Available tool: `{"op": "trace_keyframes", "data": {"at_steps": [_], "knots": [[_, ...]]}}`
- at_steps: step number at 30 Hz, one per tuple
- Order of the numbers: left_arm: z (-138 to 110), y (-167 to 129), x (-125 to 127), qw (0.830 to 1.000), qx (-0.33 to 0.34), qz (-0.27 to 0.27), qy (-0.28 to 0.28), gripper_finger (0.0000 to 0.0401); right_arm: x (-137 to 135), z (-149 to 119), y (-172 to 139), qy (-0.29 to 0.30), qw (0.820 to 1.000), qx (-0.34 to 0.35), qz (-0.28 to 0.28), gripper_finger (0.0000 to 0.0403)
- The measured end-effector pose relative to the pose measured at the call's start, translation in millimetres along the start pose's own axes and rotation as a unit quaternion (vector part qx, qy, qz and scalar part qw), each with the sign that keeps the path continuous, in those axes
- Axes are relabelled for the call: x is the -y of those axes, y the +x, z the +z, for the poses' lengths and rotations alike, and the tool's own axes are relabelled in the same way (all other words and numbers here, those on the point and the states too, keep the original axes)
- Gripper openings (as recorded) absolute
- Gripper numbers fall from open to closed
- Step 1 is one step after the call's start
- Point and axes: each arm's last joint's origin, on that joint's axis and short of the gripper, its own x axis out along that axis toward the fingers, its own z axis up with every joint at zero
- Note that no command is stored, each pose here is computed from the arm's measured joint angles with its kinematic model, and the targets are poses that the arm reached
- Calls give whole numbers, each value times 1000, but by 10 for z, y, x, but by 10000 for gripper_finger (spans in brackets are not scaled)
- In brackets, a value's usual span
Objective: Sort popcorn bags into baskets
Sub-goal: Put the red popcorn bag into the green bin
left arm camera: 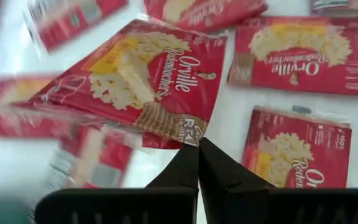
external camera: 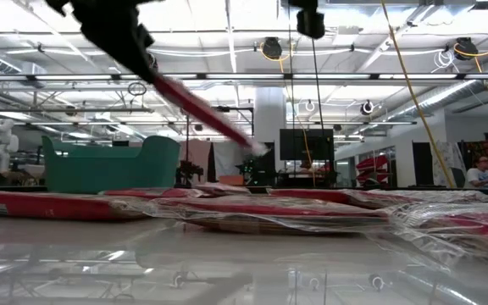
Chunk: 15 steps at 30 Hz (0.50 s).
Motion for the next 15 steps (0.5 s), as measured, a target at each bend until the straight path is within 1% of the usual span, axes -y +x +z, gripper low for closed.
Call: {"op": "trace_keyframes", "data": {"at_steps": [4, 8, 10, 12, 15], "knots": [[174, -140, -28, 998, 34, 5, 47, 0, 127, 112, -16, -4, 1000, -2, 1, 155], [324, -278, -53, 994, 65, 9, 92, 0, 128, 323, -135, -44, 998, 6, 35, 209], [392, -347, -67, 991, 79, 16, 106, 0, 117, 396, -187, -85, 995, 7, 56, 229], [451, -410, -83, 989, 91, 24, 114, 0, 132, 426, -214, -123, 991, 7, 58, 244], [513, -481, -98, 986, 105, 30, 130, 0, 214, 429, -230, -141, 989, -7, 41, 258]]}}
